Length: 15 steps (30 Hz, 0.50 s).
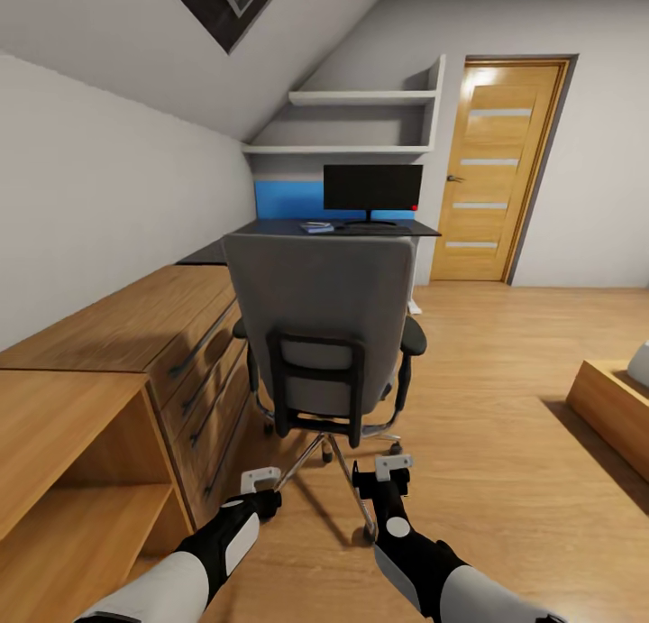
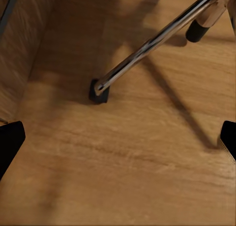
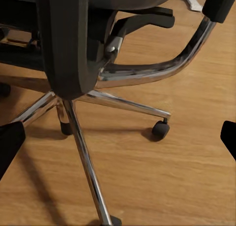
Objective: In the bedroom, organize the workspace by keeping the computer under the desk, ensuring the monitor is on the desk, placing the keyboard on the desk next to the monitor, placing the mouse on the desk next to the keyboard, moving the folder from the swivel chair onto the desk next to the mouse, stacking the notebook on top of the folder with the pen on top of the notebook, and positioning the swivel chair next to the desk.
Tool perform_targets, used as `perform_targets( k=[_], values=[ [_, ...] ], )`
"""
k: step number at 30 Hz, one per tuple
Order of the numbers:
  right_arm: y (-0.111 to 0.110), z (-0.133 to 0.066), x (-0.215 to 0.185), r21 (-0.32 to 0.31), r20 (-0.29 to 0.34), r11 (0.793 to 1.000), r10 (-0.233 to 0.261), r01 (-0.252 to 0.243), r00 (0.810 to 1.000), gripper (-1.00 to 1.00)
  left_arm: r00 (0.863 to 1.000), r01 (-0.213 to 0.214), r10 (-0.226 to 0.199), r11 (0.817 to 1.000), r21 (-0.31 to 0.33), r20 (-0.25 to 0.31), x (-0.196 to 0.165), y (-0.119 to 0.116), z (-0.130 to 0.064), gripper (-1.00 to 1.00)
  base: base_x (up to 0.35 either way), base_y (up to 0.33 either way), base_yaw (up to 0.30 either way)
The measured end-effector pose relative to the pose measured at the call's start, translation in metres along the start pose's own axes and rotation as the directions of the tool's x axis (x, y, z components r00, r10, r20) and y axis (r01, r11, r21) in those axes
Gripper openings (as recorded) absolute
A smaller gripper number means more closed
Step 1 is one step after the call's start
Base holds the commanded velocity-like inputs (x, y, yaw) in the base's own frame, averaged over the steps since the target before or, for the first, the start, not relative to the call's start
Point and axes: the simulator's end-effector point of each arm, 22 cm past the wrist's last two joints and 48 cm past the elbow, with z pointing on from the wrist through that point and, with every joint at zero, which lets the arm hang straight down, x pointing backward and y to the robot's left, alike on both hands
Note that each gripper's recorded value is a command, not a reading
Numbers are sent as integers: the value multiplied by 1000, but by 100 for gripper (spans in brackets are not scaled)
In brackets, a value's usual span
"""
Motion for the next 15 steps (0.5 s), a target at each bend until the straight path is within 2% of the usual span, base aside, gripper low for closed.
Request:
perform_targets(
  k=[8, 15],
  values=[
    [0, 0, 1, 0, -1, 1000, 0, 0, 1000, 100, 1000, -29, 29, 1000, 5, 3, 0, -4, 0, 100, 86, 0, 0],
    [1, 0, 1, -3, -2, 1000, -4, 4, 1000, 100, 999, -44, 44, 999, 8, 6, 0, -5, -1, 100, 248, -5, 0]
  ],
)
